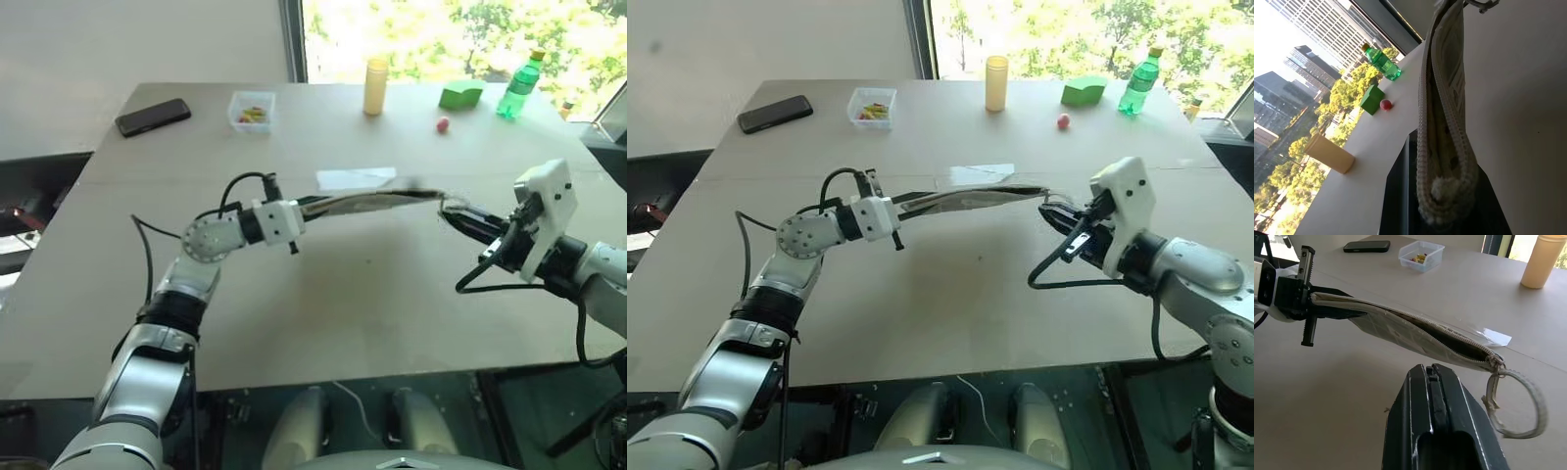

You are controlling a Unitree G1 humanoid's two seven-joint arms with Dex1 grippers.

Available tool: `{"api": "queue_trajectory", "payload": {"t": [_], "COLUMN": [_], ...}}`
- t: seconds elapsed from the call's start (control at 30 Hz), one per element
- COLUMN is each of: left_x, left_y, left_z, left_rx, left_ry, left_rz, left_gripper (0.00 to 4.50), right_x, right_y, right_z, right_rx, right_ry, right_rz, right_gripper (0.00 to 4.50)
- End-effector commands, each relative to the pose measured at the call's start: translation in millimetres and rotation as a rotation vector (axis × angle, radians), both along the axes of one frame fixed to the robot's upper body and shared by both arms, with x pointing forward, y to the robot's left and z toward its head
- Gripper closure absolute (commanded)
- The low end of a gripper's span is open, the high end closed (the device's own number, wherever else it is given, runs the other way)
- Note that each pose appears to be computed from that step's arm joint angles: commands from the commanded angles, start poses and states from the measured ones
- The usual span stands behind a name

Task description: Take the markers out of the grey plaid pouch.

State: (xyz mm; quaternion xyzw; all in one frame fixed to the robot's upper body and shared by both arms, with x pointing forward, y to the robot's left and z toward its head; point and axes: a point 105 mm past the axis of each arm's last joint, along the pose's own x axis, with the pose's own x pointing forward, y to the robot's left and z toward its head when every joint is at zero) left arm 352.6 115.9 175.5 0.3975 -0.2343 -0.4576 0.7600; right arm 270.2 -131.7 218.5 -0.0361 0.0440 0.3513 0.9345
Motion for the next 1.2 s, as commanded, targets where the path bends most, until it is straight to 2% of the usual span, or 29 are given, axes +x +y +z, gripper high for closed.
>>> {"api": "queue_trajectory", "payload": {"t": [0.03,0.3,0.5,0.63,0.7,0.87,1.1,1.2], "left_x": [-4,-9,-12,-14,-15,-12,-10,-15], "left_y": [-1,-3,-7,-11,-13,-12,-11,-9], "left_z": [18,16,15,15,14,13,13,6], "left_rx": [-0.023,-0.035,-0.043,-0.064,-0.070,-0.086,-0.087,-0.054], "left_ry": [-0.060,-0.049,-0.047,-0.030,-0.013,0.037,0.073,0.094], "left_rz": [-0.020,-0.029,-0.042,-0.061,-0.075,-0.078,-0.088,-0.111], "left_gripper": [4.50,4.50,4.50,4.50,4.50,4.50,4.50,4.50], "right_x": [10,40,40,36,39,43,51,62], "right_y": [17,27,31,53,68,82,80,75], "right_z": [6,-16,-29,-37,-37,-63,-54,-51], "right_rx": [0.077,0.130,0.098,0.058,-0.001,-0.427,-0.560,-0.658], "right_ry": [-0.013,0.069,0.115,0.134,0.088,-0.111,-0.274,-0.357], "right_rz": [-0.010,-0.101,-0.074,0.013,0.050,0.176,0.253,0.239], "right_gripper": [4.44,4.44,4.44,4.44,4.44,4.44,4.44,3.61]}}
